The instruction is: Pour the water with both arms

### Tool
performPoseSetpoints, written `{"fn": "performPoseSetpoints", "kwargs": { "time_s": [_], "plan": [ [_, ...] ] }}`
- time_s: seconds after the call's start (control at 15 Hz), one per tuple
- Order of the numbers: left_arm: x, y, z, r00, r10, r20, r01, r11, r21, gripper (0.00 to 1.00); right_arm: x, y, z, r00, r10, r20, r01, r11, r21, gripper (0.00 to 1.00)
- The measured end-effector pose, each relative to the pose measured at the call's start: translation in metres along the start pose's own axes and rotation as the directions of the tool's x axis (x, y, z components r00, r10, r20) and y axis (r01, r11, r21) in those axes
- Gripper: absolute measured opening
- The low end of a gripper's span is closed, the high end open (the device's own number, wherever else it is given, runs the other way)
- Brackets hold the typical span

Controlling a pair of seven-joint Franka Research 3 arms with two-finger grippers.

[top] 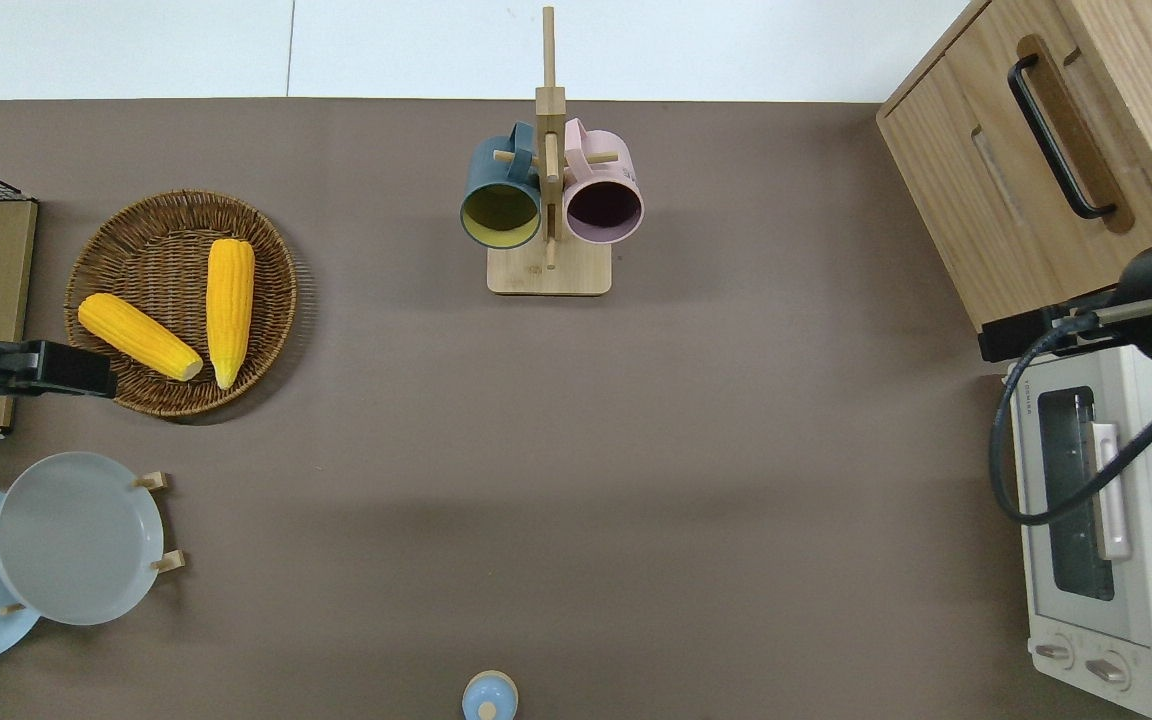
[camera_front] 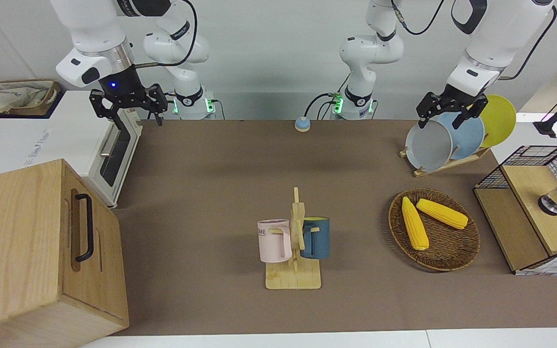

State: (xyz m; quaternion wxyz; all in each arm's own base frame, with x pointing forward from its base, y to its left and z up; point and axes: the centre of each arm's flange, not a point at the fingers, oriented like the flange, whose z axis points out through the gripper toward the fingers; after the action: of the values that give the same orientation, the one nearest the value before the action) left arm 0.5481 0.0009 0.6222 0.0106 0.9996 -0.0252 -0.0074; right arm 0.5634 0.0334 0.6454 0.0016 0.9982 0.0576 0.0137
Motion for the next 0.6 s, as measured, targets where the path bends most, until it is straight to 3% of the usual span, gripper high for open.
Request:
{"fn": "performPoseSetpoints", "kwargs": {
  "time_s": [0.6],
  "plan": [
    [-0.0007, 0.0, 0.0007, 1.0, 0.001, 0.007, -0.001, 1.0, 0.0, 1.0, 0.0017, -0.0085, -0.0012, 1.0, -0.014, -0.013, 0.014, 1.0, 0.008, 0.99]
  ]
}}
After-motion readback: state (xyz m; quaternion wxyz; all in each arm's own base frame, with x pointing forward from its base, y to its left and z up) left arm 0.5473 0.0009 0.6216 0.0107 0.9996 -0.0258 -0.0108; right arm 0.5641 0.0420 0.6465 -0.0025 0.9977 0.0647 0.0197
